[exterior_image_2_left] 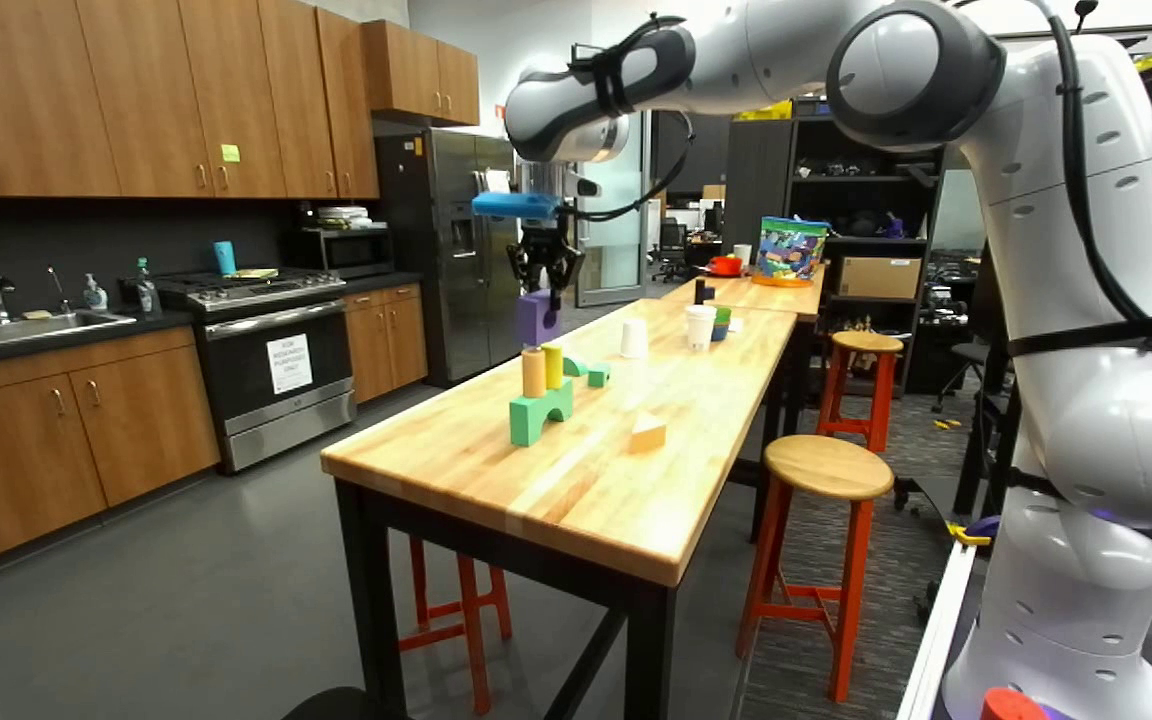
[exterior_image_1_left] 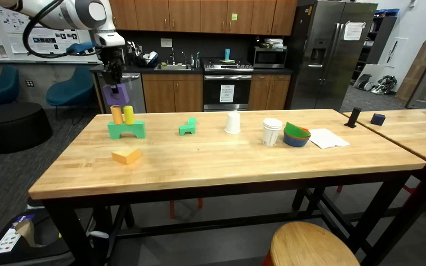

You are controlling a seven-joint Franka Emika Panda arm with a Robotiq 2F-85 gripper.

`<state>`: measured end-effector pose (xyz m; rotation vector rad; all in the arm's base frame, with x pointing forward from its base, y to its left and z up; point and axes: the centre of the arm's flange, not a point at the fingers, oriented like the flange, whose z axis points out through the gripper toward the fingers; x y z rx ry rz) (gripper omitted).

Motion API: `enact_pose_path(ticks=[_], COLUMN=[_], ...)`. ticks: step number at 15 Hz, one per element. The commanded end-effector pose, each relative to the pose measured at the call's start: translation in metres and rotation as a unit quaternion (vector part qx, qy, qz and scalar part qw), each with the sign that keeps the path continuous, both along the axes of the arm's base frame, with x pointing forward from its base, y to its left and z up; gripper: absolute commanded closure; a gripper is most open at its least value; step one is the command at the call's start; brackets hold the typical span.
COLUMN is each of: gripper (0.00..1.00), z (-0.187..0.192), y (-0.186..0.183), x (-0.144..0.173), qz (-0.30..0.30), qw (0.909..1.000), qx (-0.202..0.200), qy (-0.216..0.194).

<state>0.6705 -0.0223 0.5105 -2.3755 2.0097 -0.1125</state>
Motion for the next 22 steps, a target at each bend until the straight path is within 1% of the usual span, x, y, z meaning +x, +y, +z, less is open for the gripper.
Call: enact_pose_path(ticks=[1,6,15,22], gripper=[0.84,0.84,0.84,0.84], z=[0.000,-0.002,0.000,0.000], y=[0.000,-0.003,-0.002,-0.013], x=[-0.011,-0.011,-0.007,-0.007], qz=[-0.010,-0.017,-0.035,-0.044], qw=[0.9999,0.9998,0.9987,0.9981], qx=[0.007,0.009,0.034,0.042], qy=[0.003,-0.002,-0.013,-0.013])
